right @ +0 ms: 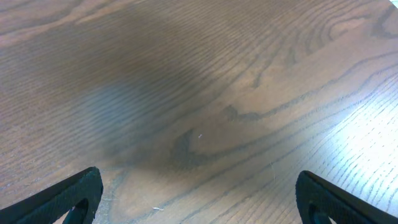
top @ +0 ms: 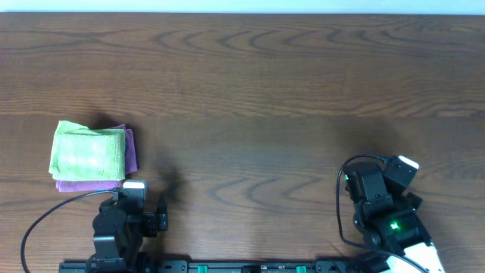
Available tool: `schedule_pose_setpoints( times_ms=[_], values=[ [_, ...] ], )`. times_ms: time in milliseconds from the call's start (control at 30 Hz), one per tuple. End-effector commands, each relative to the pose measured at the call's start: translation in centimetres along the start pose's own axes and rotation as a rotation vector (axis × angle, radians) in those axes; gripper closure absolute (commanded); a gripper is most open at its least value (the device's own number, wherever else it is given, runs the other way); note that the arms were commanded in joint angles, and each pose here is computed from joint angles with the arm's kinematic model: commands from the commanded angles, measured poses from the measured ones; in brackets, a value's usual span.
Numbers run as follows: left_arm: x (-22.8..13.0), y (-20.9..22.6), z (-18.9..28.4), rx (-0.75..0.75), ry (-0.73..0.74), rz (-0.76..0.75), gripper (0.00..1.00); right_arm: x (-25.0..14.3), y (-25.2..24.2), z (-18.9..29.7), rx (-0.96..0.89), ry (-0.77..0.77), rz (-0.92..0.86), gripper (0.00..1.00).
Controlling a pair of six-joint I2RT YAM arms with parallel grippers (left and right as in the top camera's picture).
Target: Fold the cloth
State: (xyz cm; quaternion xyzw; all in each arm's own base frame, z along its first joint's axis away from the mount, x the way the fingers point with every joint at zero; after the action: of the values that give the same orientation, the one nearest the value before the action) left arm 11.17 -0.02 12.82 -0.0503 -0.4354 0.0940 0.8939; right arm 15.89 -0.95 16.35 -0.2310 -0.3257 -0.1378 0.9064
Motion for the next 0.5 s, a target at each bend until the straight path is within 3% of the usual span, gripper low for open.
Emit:
schedule_pose_setpoints(
  times_ms=[0, 467],
  values=[
    [-1.79, 0.66, -1.08, 0.042, 0.066, 0.035, 0.05, 0.0, -0.29, -0.06, -0.023, -0.007, -0.02, 0.01],
    [-1.75, 0.7, -1.12, 0.048, 0.061, 0.09, 0.05, 0.0, -0.29, -0.06, -0.023, -0.007, -0.02, 0.01]
  ],
)
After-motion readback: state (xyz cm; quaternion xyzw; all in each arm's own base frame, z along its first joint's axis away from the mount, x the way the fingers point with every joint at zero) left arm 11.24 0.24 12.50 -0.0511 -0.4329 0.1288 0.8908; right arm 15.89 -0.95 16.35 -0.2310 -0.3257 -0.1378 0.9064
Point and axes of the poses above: each gripper's point midway between its finger pads, its own z axis back along the fingers, its own y axis along the line the jaws close on, x = y × z, the point moved 8 cm from there along z, back along the fingers, and after that the axes turned 15 degrees about z, right-handed, at the moved point
